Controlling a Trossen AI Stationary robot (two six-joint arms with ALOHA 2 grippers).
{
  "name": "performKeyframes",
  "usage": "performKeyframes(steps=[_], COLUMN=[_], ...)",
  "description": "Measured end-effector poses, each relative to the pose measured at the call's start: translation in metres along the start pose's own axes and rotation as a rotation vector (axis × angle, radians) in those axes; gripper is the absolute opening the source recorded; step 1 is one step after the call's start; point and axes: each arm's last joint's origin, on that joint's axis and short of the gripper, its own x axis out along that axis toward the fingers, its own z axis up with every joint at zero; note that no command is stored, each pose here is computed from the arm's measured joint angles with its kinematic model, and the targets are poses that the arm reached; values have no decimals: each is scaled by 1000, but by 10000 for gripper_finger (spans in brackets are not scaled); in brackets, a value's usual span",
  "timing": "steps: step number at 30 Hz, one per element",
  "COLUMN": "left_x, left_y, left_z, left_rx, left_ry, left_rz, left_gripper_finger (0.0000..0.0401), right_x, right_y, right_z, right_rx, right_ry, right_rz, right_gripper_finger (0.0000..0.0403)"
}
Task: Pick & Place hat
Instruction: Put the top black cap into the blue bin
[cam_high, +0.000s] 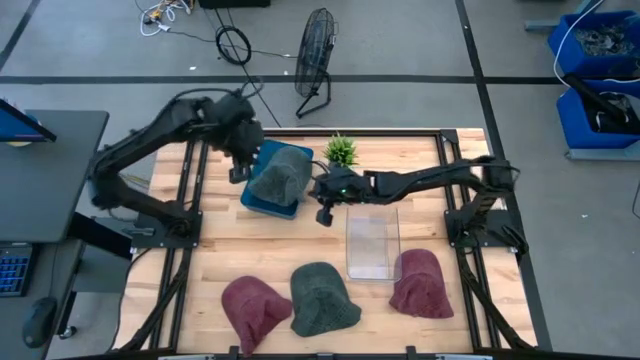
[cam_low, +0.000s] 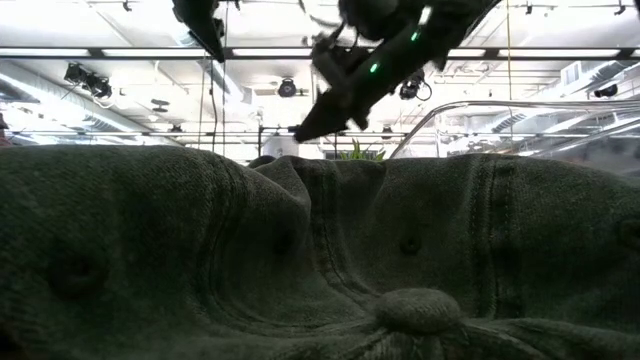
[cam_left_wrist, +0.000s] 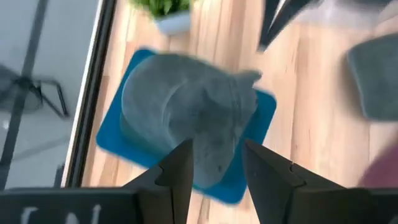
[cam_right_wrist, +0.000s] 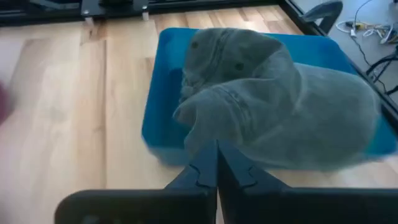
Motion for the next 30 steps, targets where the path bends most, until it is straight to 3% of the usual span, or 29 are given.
performKeyframes(steps=[3, 8, 17, 22, 25, 30], left_x=[6, 41, 121, 141, 148, 154], left_y=[-5, -11, -15, -13, -11, -8], left_z=[-17, -49, -81, -94, -104, -108], left_rx=[-4, -28, -85, -164, -207, -250], left_ry=[-52, -71, -157, -165, -123, -180], left_rz=[8, 20, 40, 70, 79, 99], left_gripper_finger=[140, 140, 140, 140, 140, 140], right_x=[21, 48, 102, 105, 104, 101], right_y=[-3, -7, -9, -18, -19, -19], right_z=[-9, -18, 3, 16, 11, 6], right_rx=[23, 89, 50, 49, 48, 68], right_ry=[-26, -7, 19, 96, 146, 227], right_rz=[-9, -21, -36, -57, -61, -2], right_gripper_finger=[2, 1, 1, 0, 0, 0])
